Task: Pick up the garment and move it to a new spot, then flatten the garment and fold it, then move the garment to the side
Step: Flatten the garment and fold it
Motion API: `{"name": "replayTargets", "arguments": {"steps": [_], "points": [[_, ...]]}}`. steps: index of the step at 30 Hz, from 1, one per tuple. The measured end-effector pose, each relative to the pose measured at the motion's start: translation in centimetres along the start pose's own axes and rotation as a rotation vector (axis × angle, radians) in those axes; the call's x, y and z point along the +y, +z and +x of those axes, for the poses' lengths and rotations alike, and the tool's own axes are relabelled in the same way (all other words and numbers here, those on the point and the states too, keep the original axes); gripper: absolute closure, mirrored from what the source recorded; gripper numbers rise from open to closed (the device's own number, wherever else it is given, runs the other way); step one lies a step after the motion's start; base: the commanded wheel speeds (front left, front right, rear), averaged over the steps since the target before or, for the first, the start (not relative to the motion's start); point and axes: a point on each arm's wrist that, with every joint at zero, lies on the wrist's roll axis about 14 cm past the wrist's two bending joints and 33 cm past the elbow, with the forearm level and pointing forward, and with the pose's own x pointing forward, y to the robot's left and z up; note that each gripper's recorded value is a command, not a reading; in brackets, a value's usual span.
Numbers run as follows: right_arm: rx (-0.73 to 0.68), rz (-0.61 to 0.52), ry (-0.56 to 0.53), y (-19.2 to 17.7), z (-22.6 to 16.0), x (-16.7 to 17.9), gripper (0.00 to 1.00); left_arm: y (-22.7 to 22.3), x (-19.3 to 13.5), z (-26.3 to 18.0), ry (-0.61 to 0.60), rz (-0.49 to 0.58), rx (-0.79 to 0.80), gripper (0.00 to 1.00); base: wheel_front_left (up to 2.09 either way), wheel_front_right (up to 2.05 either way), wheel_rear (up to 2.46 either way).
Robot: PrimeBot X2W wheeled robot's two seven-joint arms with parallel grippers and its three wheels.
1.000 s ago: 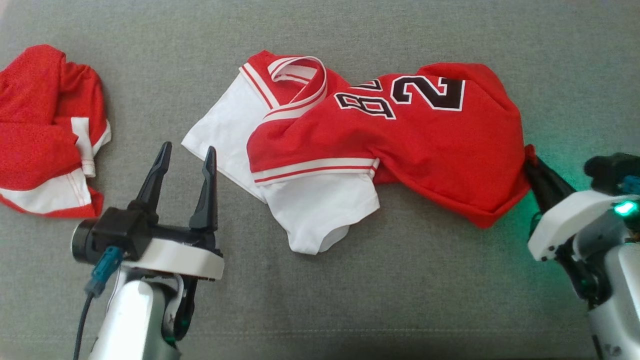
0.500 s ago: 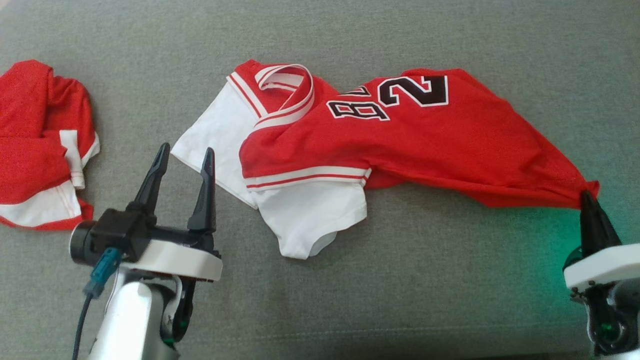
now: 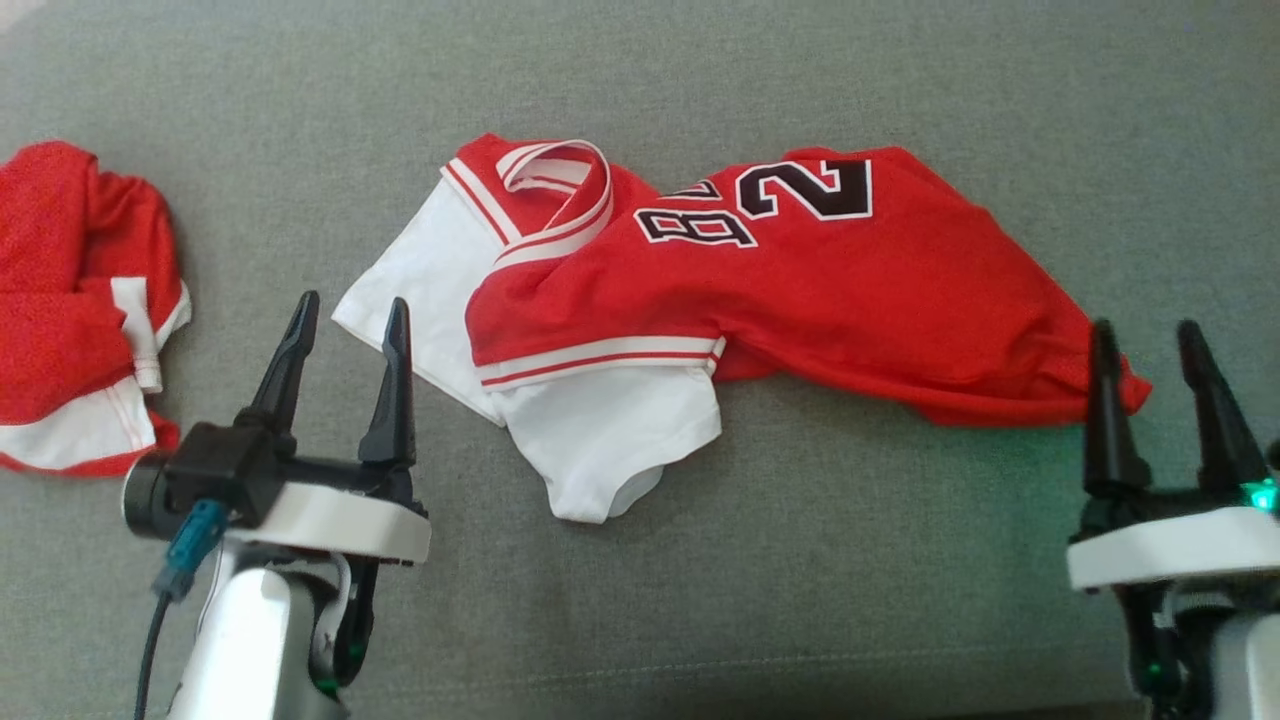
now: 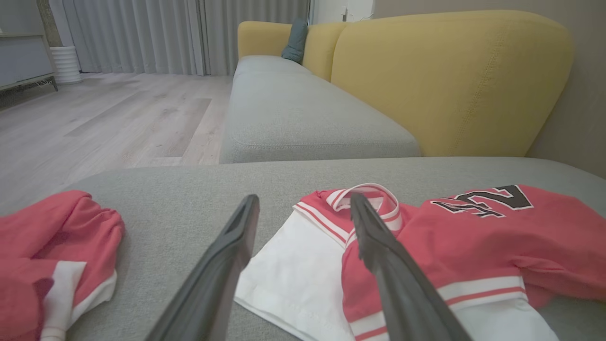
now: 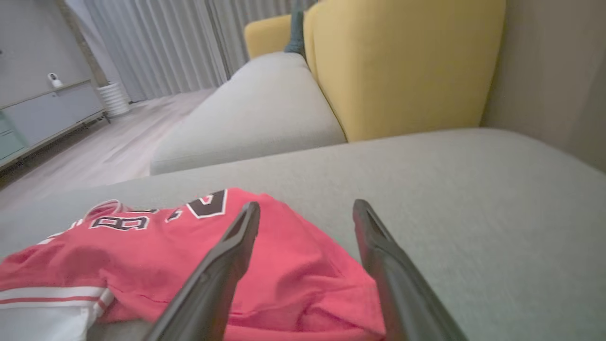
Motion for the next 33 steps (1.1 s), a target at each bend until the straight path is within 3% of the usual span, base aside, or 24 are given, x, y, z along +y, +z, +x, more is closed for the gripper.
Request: {"name": "replayTargets", "arguments": {"steps": [11, 25, 30, 33], "points": [[-0.082, -0.059, 0.134, 2.4, 0.3, 4.6, 0.00, 0.4, 0.4, -1.7, 0.026, 0.008, 0.002, 0.00, 0.00, 0.00, 0.00], [-0.060, -0.045, 0.143, 1.6, 0.4, 4.9, 0.00, 0.6, 0.3, -1.9, 0.025, 0.012, -0.003, 0.00, 0.00, 0.00, 0.00], [-0.051, -0.044, 0.143, 1.4, 0.5, 4.9, 0.00, -0.8, -2.8, -2.1, -0.090, -0.021, 0.070, 0.00, 0.00, 0.00, 0.00], [-0.037, -0.035, 0.140, 0.9, 0.6, 4.8, 0.00, -4.4, -6.0, -3.1, -0.188, -0.089, 0.246, 0.00, 0.00, 0.00, 0.00]]}}
